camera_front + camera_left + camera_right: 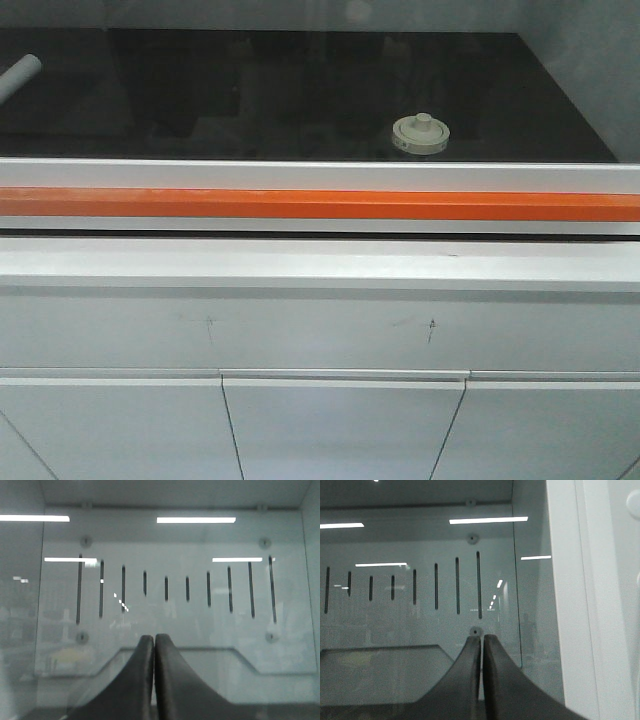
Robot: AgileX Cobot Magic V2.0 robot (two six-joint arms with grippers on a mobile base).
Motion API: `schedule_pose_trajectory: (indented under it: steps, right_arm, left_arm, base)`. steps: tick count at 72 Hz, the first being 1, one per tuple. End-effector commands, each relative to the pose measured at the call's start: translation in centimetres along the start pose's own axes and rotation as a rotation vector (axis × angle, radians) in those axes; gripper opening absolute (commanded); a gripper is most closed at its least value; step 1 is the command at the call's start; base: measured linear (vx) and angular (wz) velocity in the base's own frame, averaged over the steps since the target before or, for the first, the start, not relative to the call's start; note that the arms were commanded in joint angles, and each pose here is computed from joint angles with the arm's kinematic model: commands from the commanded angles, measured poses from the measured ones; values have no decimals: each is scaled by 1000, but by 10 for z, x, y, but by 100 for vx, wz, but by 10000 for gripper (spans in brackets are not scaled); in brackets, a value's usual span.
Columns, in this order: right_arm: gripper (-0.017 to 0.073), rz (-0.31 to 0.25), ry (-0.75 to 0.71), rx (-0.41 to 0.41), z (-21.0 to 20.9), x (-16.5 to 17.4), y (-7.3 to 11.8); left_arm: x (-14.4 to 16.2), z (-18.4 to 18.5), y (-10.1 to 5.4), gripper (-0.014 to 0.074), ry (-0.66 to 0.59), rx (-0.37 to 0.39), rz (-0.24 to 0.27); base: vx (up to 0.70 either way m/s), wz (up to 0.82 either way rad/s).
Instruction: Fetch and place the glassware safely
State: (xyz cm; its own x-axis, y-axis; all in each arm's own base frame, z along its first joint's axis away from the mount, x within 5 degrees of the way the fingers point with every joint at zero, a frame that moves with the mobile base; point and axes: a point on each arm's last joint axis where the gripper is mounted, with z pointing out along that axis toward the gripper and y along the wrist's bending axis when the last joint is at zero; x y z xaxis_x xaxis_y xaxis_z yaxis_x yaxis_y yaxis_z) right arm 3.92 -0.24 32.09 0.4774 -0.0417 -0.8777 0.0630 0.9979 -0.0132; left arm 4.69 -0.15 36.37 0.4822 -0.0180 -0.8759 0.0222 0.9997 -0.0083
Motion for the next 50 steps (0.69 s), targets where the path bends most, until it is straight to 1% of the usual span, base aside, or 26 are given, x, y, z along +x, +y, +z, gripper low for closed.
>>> schedule_pose_trajectory:
  steps: [1,6,10,15,19,23,26,34,39,45,50]
  right_arm:
    - [-3,-16,-85,7,25,-37,-1]
    - [-3,-2,-60,6,47,-48,-1]
    - [-3,-1,-27,5,66,-54,-1]
    - [-3,-2,1,4,86,-56,-1]
    - [-3,-2,43,4,105,-49,-1]
    - [-3,-1,78,4,119,-40,-1]
    - [-3,-1,121,3,129,-27,-1]
    - [-3,-1,238,0,144,-1,0]
    - [-3,18,335,-7,148,15,2]
    - [-3,28,451,-46,151,33,9]
    - [-3,38,503,-89,149,45,18]
  left_arm:
    - [-37,32,0,-7,-83,6,-9]
    - [-51,50,0,-7,-73,3,-9]
    - [-54,65,0,-7,-43,0,-9]
    - [-52,79,1,-7,-18,-1,-9]
    - [-48,89,1,-7,2,0,-9]
    - [-38,99,1,-7,36,-1,-12]
    - [-29,105,2,-7,85,-4,-13]
    - [2,122,3,-7,249,-15,-14]
    - [22,130,4,-7,352,-21,-14]
    - [48,139,5,-7,484,-30,-19]
    - [69,142,6,-7,569,-37,-27]
  base:
    - [0,0]
    - [0,0]
    - [0,0]
    - [0,0]
    - [0,0]
    - [0,0]
    - [0,0]
    - [0,0]
    - [0,0]
    - [0,0]
    - [0,0]
